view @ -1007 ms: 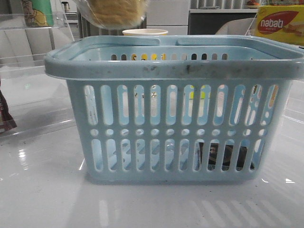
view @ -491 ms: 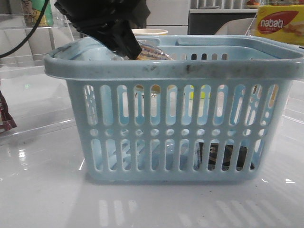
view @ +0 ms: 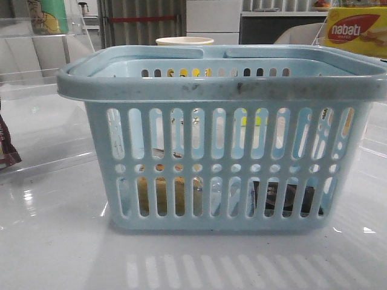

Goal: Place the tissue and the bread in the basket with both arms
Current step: 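Open the left gripper and withdraw it upward from the basket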

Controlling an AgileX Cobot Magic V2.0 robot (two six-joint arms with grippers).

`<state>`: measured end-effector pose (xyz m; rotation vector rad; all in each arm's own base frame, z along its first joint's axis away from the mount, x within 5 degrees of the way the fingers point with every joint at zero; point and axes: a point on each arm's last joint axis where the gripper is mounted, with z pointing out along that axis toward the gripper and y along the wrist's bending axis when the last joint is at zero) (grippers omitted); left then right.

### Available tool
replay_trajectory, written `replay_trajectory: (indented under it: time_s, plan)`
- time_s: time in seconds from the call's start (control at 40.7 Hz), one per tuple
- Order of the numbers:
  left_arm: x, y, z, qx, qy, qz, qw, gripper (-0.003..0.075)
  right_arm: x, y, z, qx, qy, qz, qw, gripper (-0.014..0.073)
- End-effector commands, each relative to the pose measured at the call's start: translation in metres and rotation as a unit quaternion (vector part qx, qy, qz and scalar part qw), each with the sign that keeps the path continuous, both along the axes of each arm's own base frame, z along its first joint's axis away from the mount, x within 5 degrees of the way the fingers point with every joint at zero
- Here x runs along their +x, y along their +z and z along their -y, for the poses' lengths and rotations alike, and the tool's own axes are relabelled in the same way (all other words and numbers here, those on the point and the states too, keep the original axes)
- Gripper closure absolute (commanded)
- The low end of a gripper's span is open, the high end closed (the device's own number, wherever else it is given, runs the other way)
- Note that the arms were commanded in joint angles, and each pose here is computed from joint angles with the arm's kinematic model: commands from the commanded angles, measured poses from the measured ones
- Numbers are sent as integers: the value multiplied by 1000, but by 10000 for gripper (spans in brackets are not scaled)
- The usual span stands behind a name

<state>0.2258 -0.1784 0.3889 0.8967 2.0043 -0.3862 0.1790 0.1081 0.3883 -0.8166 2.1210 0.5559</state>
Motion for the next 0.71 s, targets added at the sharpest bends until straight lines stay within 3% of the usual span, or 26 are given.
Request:
replay_trajectory:
  time_s: [0.0, 0.246, 0.344, 0.688]
  plan:
    - [-31, 36, -19, -49, -3, 54, 997, 360, -3, 15, 0, 29, -6, 34, 999, 45]
    - [-92, 29, -65, -71, -4, 83, 994, 360, -3, 16, -1, 34, -4, 31, 999, 45]
    - [-108, 19, -78, -74, -4, 87, 993, 360, -2, 14, 2, 12, -6, 38, 999, 45]
    - [-132, 5, -95, -79, -4, 97, 992, 360, -21, -8, 19, 3, -55, 52, 997, 45]
